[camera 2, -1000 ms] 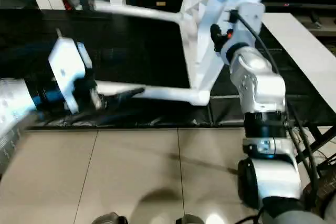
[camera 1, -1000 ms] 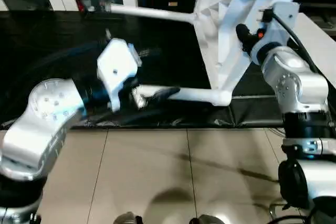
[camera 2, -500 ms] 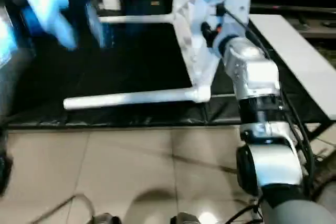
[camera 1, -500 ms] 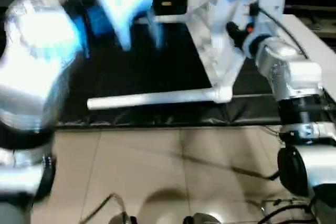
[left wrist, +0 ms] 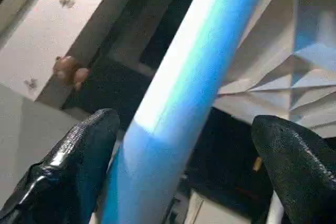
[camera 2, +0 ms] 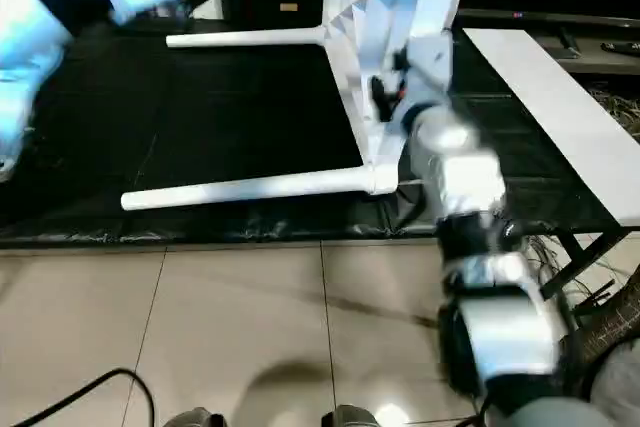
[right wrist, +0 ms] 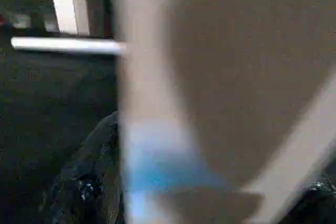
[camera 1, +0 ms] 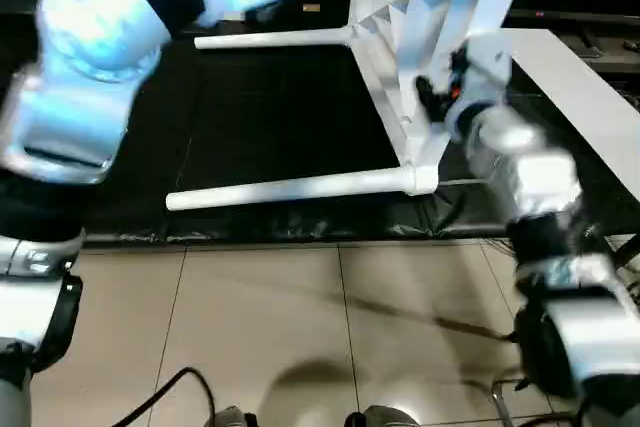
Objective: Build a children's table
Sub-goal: Flip table
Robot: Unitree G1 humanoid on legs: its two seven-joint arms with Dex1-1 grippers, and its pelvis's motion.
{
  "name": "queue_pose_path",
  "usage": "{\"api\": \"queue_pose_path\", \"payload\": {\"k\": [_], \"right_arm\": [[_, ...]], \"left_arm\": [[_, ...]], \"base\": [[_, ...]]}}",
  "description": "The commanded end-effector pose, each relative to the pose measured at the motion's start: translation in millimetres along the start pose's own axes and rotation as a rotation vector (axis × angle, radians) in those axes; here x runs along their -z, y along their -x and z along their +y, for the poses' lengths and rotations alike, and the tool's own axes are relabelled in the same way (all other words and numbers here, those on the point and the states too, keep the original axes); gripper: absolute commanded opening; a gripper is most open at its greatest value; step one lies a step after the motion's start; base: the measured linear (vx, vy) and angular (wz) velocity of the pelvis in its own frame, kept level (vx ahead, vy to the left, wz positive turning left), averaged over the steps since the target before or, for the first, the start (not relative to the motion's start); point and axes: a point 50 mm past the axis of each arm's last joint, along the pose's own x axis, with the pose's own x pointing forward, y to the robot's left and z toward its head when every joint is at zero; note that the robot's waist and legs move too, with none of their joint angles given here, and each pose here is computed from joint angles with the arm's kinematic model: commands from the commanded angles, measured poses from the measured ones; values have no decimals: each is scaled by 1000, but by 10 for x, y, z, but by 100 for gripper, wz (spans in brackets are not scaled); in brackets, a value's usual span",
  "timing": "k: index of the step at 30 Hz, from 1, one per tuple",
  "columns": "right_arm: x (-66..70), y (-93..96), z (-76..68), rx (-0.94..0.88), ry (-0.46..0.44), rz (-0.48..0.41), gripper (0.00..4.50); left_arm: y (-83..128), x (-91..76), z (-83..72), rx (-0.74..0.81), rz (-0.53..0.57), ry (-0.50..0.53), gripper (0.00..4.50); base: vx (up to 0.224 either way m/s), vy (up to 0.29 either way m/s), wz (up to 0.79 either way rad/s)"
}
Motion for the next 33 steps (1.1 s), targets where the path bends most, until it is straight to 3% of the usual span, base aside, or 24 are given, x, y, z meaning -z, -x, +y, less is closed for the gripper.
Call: {"api": "queue_pose_path", "payload": {"k": [1, 8, 9, 18, 28, 33], "right_arm": [[17, 13, -34, 30, -1, -40, 320], [143, 12, -48, 72, -46, -56, 275], [141, 4, -34, 69, -50, -62, 250], [42, -70, -28, 70, -40, -103, 191], [-212, -82, -61, 51, 171, -157, 173], [-550, -49, -215, 55, 313, -198, 173]], "left_arm": [[-21, 46, 13, -40, 16, -3, 450], [-34, 173, -13, -84, 54, -26, 395], [-30, 186, -16, -84, 54, -27, 374], [0, 252, -2, -110, 80, -28, 323], [39, 340, -41, -96, 131, 36, 259], [79, 412, -127, -98, 166, 167, 243]], "base": [[0, 0, 0], [0, 0, 0], [0, 0, 0], [0, 0, 0], [0, 0, 0], [0, 0, 0]]}}
